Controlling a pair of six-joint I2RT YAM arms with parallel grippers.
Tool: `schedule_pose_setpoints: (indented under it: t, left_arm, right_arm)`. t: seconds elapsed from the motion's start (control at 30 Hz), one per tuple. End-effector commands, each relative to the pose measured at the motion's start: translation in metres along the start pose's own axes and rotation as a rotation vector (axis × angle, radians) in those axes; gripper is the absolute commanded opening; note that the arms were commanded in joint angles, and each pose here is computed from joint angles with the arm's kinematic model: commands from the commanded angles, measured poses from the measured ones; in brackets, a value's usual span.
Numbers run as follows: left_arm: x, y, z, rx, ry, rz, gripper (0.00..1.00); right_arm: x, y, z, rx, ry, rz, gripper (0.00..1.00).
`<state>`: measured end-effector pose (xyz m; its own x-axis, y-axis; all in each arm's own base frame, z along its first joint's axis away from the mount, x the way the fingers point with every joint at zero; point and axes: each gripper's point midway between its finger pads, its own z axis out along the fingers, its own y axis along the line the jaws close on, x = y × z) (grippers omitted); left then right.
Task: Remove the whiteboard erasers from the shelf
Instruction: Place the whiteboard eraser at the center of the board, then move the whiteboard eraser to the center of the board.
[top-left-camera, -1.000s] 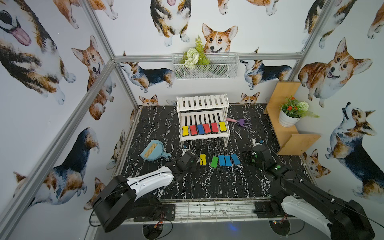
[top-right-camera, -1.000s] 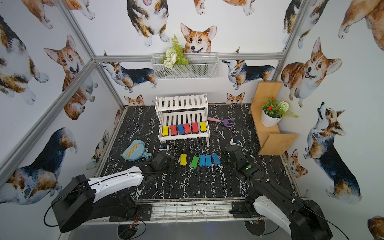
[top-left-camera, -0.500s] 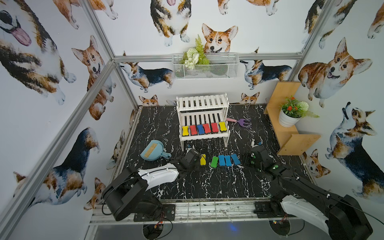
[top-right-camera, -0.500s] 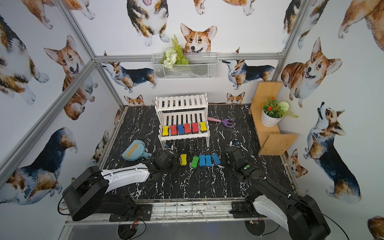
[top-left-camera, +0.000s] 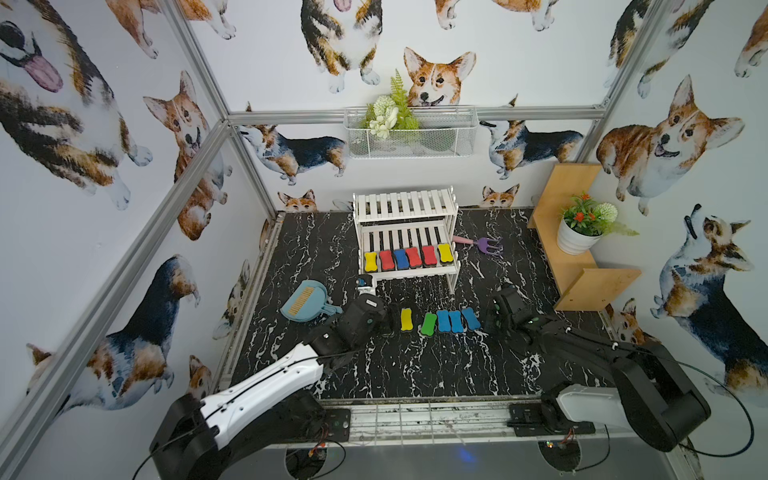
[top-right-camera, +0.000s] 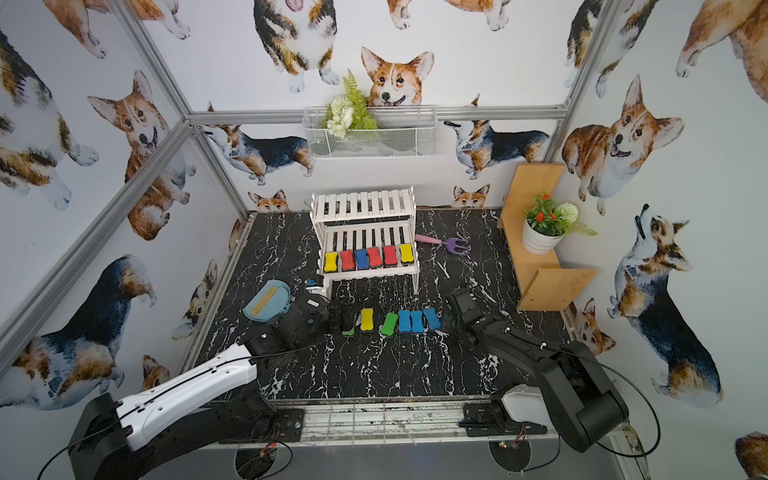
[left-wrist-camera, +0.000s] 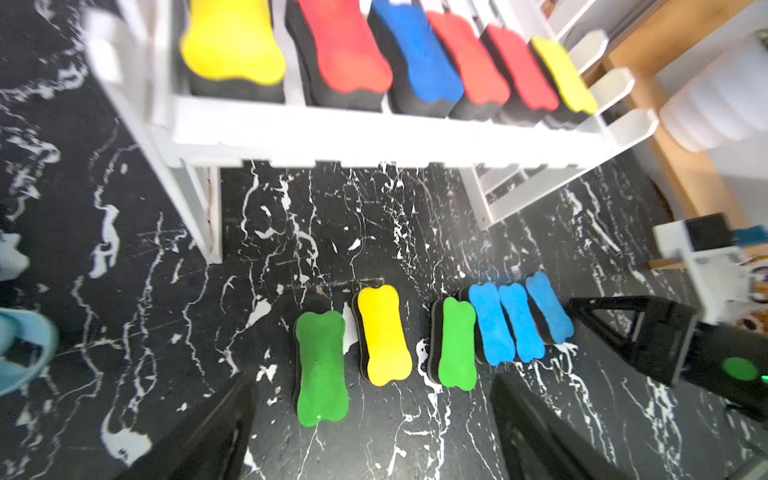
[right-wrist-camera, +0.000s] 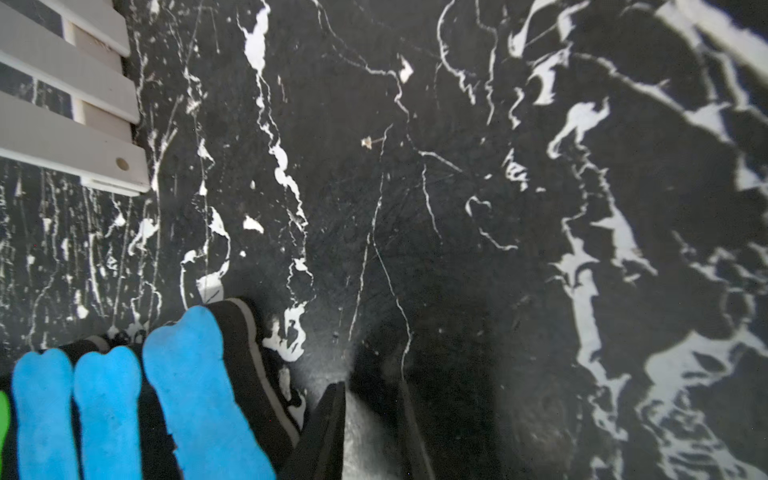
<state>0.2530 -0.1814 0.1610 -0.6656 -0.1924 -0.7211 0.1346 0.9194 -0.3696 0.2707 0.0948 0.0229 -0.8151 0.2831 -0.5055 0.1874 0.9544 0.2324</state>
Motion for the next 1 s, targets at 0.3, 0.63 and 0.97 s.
schedule_pose_setpoints:
  t: [0.3,0.63,0.97]
  left_arm:
    - [-0.03,0.036,-0.055,-0.138,-0.094,0.029,0.99]
    - [-0.025,0.059,-0.059,-0.209,-0.106,0.034,0.99]
    - [-0.026,0.064,-0.062,-0.207,-0.145,0.007,0.99]
  right_arm:
    - [0.005,0.057,0.006,-0.145,0.003,-0.071,0.29]
    - [-0.029,0.072,-0.028,-0.156,-0.089,-0.093,0.4]
    - [-0.121,0.157,-0.124,-0.353,-0.264,-0.201,0.43]
